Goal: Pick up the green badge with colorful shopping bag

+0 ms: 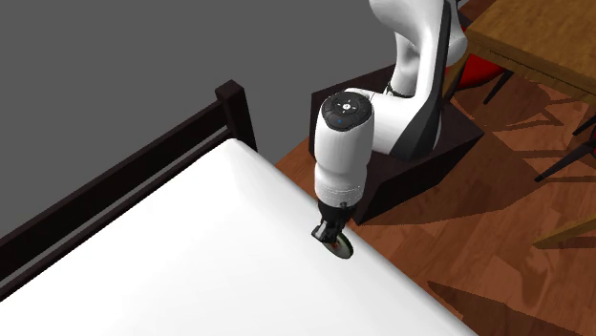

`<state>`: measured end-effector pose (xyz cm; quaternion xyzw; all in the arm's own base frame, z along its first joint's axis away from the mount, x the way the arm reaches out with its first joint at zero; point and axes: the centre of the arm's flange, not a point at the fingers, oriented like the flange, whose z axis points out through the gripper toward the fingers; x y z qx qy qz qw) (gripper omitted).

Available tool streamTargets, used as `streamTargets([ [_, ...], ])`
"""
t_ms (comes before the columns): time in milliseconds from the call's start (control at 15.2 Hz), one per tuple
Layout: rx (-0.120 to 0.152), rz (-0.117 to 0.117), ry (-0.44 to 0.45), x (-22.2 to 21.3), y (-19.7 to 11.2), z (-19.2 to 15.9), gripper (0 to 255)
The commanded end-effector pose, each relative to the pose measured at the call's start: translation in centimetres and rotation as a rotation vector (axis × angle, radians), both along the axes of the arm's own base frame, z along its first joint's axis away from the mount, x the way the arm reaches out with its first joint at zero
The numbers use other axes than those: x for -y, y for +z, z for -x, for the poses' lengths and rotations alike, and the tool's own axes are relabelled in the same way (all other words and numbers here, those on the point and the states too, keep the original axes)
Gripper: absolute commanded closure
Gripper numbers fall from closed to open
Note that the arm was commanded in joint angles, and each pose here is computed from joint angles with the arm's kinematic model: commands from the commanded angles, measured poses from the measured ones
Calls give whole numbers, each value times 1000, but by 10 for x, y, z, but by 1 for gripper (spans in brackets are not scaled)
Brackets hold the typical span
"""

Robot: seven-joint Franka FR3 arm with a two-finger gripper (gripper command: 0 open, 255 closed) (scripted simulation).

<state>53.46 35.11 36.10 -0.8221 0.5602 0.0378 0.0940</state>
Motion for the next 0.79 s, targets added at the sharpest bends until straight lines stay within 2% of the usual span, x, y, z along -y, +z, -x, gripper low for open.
streamTargets([
  [0, 0, 0, 0, 0, 12, 0, 255],
  [594, 0, 0, 0, 0, 59, 0, 255],
  [726, 0, 0, 0, 0, 60, 0, 255],
])
